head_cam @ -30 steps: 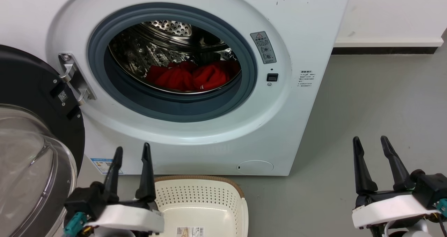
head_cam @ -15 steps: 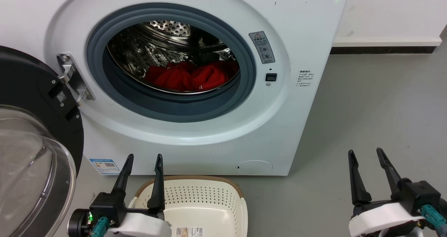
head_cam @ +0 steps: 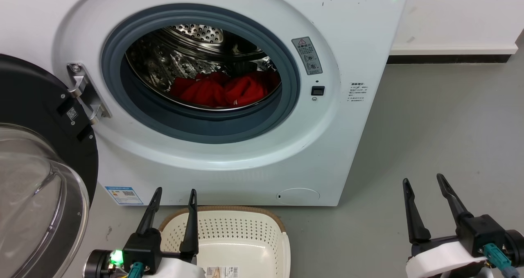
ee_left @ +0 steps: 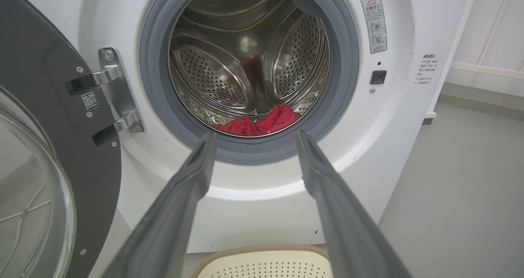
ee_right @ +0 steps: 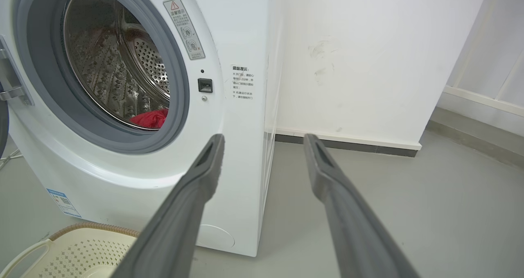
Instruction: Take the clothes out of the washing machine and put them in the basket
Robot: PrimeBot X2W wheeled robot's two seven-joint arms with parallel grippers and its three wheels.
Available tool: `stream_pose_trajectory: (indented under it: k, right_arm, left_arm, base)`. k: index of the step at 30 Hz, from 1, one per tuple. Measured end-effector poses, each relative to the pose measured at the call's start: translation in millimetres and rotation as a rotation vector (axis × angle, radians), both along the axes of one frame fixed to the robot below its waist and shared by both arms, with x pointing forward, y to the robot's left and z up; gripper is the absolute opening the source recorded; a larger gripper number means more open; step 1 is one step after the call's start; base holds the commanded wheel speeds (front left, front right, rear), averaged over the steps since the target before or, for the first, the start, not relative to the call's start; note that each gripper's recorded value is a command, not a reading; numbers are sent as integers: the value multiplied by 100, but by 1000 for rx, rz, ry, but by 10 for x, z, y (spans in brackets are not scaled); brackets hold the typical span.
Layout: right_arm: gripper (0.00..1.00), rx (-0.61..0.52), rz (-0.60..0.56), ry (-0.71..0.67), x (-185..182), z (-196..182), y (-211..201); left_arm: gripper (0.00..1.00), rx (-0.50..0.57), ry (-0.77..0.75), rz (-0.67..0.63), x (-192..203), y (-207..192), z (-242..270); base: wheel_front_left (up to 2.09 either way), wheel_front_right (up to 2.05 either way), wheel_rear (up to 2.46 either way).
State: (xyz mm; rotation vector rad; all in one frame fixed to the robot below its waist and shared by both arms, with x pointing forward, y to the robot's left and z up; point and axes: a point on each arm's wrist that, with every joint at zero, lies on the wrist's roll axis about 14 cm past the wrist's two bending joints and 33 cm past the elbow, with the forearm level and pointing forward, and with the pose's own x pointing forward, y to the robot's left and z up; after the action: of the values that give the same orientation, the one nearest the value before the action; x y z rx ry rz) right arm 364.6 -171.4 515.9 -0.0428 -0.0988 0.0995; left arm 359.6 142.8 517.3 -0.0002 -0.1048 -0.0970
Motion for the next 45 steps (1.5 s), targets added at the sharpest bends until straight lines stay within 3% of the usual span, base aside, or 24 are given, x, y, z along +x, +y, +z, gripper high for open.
stream_pose_trajectory:
  k: [12,18,22,45]
  right_arm:
    - [100,-20,-9,5,-13,-54,-36]
    - [100,58,-28,13,-10,-77,-85]
    - [100,96,-39,30,-15,-133,-112]
    - [100,81,-46,43,35,-174,-136]
  left_arm:
    - [100,73,-10,14,2,29,-35]
    - [100,87,-5,6,5,13,-61]
    - [100,87,-6,11,5,19,-57]
    - [100,80,36,-9,59,0,-192]
  base:
    - [0,0,0]
    - [0,0,0]
    - [0,0,0]
    - [0,0,0]
